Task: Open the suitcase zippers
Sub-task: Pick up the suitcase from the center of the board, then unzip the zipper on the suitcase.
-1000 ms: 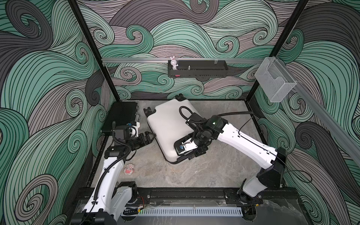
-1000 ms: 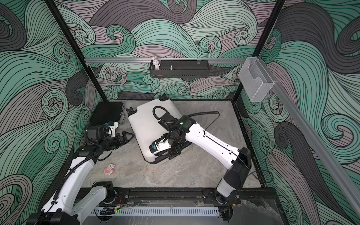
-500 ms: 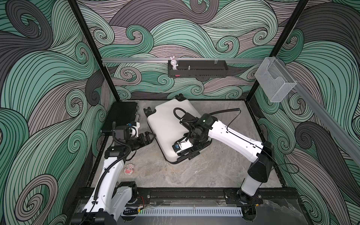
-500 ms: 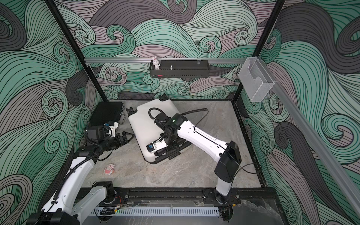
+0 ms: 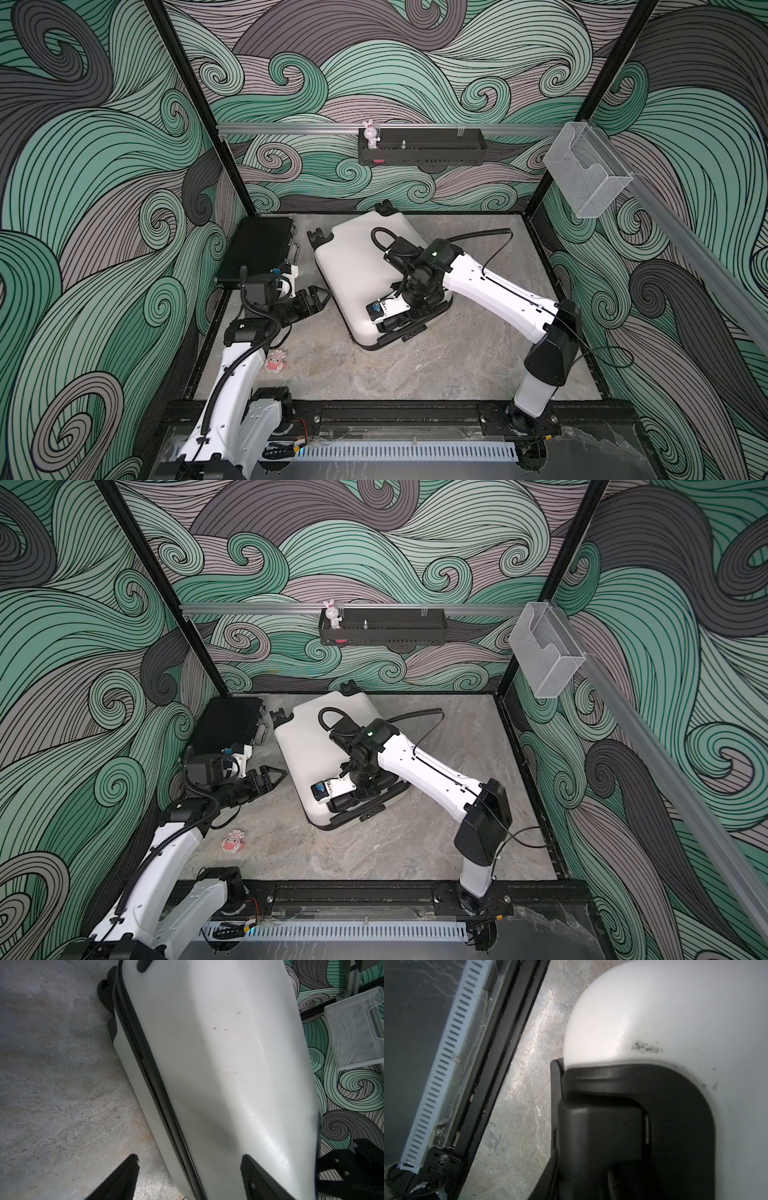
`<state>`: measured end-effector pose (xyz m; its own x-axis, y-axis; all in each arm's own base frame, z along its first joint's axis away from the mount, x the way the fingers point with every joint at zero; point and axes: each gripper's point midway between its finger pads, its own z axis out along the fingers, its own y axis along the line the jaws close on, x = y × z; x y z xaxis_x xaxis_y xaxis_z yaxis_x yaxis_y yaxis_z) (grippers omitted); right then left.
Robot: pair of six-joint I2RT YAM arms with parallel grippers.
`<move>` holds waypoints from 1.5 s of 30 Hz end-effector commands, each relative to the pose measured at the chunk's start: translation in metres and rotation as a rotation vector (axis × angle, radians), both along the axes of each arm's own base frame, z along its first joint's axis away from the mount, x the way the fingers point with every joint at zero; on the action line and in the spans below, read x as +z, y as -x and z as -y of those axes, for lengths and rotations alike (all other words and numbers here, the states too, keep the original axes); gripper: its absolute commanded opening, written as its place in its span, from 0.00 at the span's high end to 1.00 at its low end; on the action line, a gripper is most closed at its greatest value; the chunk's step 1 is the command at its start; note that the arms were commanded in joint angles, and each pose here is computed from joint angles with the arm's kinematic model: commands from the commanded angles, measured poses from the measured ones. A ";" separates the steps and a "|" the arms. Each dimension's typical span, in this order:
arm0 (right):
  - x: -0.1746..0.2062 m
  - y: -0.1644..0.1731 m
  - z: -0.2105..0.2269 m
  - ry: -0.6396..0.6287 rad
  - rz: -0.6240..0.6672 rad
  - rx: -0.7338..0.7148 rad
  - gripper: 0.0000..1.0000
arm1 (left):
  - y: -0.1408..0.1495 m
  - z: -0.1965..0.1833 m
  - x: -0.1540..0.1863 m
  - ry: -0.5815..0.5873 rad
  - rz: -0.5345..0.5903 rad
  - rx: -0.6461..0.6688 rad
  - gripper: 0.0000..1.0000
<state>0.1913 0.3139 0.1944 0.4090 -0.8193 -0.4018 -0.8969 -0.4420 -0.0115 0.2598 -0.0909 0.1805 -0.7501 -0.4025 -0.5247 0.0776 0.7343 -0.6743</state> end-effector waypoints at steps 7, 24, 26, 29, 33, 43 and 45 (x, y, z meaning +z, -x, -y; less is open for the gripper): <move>0.058 0.004 0.028 -0.253 -0.271 -0.296 1.00 | 0.009 0.034 0.053 0.001 0.383 -0.100 0.23; 0.041 -0.010 0.069 -0.171 -0.091 -0.396 1.00 | 0.019 0.080 0.015 -0.126 0.594 -0.281 0.45; 0.029 -0.004 0.072 -0.094 -0.062 -0.374 1.00 | 0.019 0.080 0.009 -0.152 0.593 -0.281 0.45; 0.015 0.005 0.078 -0.003 -0.046 -0.357 1.00 | 0.017 0.076 0.001 -0.187 0.573 -0.261 0.45; 0.003 0.011 0.087 0.072 -0.013 -0.350 1.00 | 0.019 0.073 -0.006 -0.203 0.562 -0.256 0.44; 0.006 0.008 0.112 0.161 0.094 -0.422 0.51 | 0.022 0.067 -0.012 -0.270 0.535 -0.255 0.44; 0.010 0.010 0.117 0.158 0.111 -0.439 0.50 | 0.022 0.067 -0.011 -0.266 0.547 -0.252 0.43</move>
